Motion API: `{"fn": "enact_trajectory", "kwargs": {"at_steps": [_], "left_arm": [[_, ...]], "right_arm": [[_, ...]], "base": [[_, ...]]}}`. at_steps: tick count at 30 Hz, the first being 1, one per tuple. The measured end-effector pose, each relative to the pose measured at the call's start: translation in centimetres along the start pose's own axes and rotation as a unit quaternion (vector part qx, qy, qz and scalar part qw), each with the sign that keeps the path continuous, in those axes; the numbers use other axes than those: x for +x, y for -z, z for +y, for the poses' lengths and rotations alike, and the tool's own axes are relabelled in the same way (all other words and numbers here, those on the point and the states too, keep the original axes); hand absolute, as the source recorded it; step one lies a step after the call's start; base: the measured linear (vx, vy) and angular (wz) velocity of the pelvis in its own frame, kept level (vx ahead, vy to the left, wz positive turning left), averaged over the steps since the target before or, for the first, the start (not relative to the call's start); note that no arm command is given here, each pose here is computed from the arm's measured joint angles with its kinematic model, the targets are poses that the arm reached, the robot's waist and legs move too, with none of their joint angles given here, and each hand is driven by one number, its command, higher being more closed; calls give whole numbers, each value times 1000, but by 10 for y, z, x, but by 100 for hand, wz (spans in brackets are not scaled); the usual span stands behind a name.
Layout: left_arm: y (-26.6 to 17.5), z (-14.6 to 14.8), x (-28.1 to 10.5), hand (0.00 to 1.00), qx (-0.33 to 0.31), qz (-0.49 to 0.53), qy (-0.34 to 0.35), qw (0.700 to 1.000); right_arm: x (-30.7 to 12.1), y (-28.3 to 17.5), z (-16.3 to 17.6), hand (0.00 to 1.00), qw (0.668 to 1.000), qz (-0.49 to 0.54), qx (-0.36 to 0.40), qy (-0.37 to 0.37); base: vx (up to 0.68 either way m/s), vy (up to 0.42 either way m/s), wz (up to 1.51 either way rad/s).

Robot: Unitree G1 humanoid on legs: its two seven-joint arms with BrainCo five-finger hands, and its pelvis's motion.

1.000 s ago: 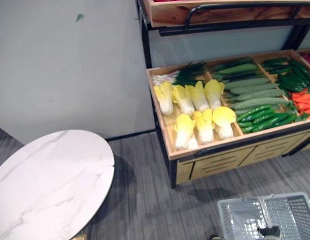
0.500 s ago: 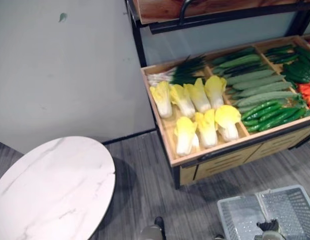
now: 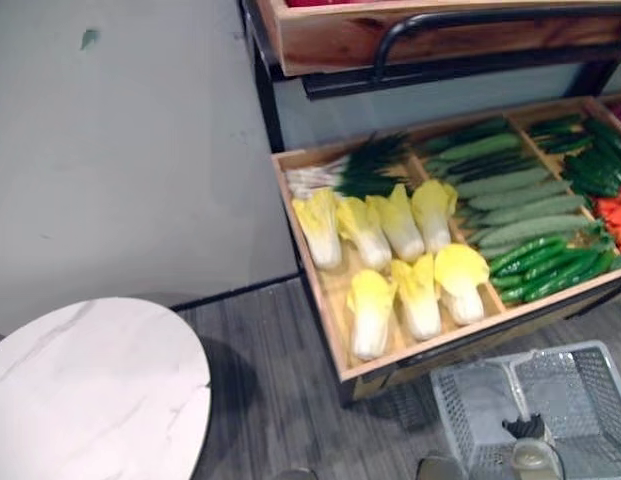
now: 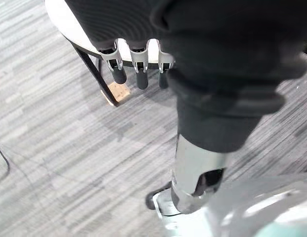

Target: Pick vegetable in the basket

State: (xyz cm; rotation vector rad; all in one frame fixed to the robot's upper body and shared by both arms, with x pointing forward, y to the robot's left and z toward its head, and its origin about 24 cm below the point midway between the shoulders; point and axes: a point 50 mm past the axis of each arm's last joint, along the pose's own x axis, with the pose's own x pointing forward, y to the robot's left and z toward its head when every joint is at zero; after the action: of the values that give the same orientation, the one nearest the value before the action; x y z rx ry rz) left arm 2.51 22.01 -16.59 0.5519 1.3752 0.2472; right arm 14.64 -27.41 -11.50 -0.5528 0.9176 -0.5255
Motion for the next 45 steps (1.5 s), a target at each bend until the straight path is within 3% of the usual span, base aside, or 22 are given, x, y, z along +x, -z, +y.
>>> {"fn": "enact_trajectory", "kwargs": {"at_steps": [5, 10, 15, 21, 27, 31, 36, 41, 45], "left_arm": [[-8, 11, 3, 0, -51, -2, -29, 998], [-16, -7, -4, 0, -85, 1, -23, 996], [-2, -7, -5, 0, -125, 34, -30, 991], [6, -2, -5, 0, -165, 62, -62, 982], [2, 0, -8, 0, -275, 96, -116, 949], [-11, 1, -9, 0, -311, 95, -143, 935], [-53, 42, -16, 0, -363, -14, -217, 906], [-106, 92, -53, 0, -395, -201, -286, 850], [-131, 112, -81, 0, -402, -285, -303, 815]], "right_arm": [[-4, 19, 0, 100, 999, 35, 7, 8], [-1, 33, -19, 100, 995, 76, 43, 52], [-8, 79, -32, 100, 971, 186, 119, 95], [-31, 117, -20, 100, 935, 280, 185, 112], [-50, 139, -8, 100, 909, 337, 215, 120], [-56, 148, -8, 100, 898, 353, 228, 128], [-60, 151, -4, 100, 894, 363, 231, 123], [-63, 152, 0, 100, 901, 358, 218, 113], [-63, 148, 6, 100, 911, 345, 203, 98]], "base": [[216, -258, 27], [118, -184, 21], [58, -45, 13], [5, 37, -5], [-2, 3, 1], [18, -2, 2], [48, -5, 10], [58, 3, 12], [-5, -6, -1]]}}
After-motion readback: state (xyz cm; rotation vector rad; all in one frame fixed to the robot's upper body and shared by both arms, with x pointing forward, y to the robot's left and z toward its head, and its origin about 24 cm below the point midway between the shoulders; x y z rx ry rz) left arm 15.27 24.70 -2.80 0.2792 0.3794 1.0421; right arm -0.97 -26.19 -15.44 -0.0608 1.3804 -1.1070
